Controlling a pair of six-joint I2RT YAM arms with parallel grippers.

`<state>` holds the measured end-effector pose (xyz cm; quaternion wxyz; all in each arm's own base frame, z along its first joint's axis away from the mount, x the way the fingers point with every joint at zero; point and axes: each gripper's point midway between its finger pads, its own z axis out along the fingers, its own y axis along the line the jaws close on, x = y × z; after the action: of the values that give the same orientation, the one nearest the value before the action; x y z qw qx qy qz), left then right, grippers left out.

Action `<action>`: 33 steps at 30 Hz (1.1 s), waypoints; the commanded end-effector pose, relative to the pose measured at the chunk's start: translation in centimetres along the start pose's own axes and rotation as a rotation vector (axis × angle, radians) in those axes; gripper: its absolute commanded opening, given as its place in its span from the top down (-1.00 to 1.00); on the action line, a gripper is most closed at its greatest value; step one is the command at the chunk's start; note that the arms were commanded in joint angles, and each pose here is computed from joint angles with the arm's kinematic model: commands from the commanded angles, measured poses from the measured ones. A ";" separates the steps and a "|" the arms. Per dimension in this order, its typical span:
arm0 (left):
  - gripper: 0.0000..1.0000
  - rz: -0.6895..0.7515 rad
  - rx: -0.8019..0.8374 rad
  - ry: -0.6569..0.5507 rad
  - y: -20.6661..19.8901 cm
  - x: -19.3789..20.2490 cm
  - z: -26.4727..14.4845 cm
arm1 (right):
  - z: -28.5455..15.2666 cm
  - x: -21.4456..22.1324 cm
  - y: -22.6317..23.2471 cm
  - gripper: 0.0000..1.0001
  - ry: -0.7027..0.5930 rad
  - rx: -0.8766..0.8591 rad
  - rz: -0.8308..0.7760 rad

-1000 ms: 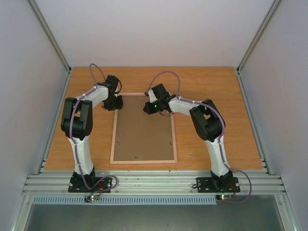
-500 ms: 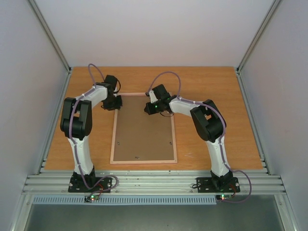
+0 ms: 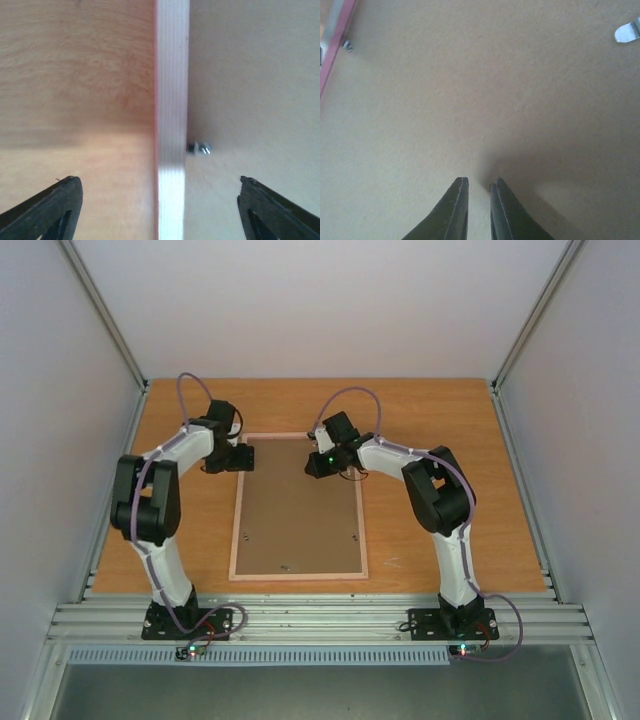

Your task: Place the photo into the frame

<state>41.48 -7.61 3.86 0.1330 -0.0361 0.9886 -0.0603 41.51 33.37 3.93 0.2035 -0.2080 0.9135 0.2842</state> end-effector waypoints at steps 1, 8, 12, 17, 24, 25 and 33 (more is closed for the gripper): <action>-0.80 0.234 0.053 -0.145 -0.9 -0.5 -6.0 | -3.8 -1.4 4.1 0.67 -0.010 -0.161 -0.093; -0.90 0.414 0.060 -0.039 0.4 6.5 -8.7 | -8.0 0.4 9.5 0.67 0.022 -0.386 -0.125; -0.89 0.437 0.077 0.046 1.1 11.4 -8.6 | -7.9 5.1 10.9 0.68 0.105 -0.400 -0.171; -0.84 0.557 0.090 0.064 0.6 13.8 -8.0 | -6.7 9.6 10.6 0.69 0.172 -0.365 -0.186; -0.79 0.633 0.100 0.130 0.3 15.5 -5.5 | -3.3 12.7 7.6 0.74 0.249 -0.262 -0.145; -0.78 0.643 0.101 0.135 0.2 15.9 -5.1 | -2.9 12.9 7.2 0.75 0.256 -0.249 -0.138; -0.81 0.646 0.113 0.102 -1.0 15.5 -3.8 | -2.1 14.1 6.0 0.76 0.274 -0.209 -0.126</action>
<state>24.10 -8.46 3.68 0.0641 0.2837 0.9547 -0.0633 26.22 33.65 3.06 0.0710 -0.3228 0.8725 0.3598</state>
